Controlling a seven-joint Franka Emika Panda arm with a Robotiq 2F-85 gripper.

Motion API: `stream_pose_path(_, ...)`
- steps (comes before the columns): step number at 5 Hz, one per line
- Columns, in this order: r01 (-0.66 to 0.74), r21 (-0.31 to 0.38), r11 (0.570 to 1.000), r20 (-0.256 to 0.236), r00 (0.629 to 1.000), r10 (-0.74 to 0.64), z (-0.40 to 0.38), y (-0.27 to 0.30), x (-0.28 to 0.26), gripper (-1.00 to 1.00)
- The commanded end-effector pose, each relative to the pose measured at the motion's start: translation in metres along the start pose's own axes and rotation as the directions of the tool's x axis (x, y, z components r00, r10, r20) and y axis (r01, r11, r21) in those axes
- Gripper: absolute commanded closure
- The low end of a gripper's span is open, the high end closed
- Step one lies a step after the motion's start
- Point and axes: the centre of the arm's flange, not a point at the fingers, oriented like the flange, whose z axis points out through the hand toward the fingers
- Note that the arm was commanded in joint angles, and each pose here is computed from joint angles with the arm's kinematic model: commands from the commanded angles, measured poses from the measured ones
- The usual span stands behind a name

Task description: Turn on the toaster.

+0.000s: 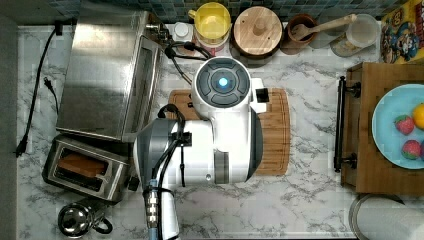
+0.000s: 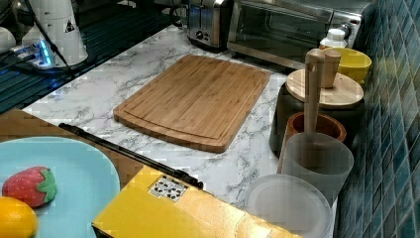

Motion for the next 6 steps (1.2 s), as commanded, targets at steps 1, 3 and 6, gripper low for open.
stream_pose_path(1, 0.263, 0.007, 0.965, -0.039, 0.964, -0.262, 0.018, -0.052, -0.104, 1.0)
stream_pose_path(3, 0.284, 0.007, 0.959, 0.014, 0.959, -0.284, 0.054, -0.064, -0.144, 1.0)
stream_pose_path(6, 0.259, 0.007, 0.966, 0.005, 0.966, -0.259, 0.071, -0.039, -0.216, 1.0)
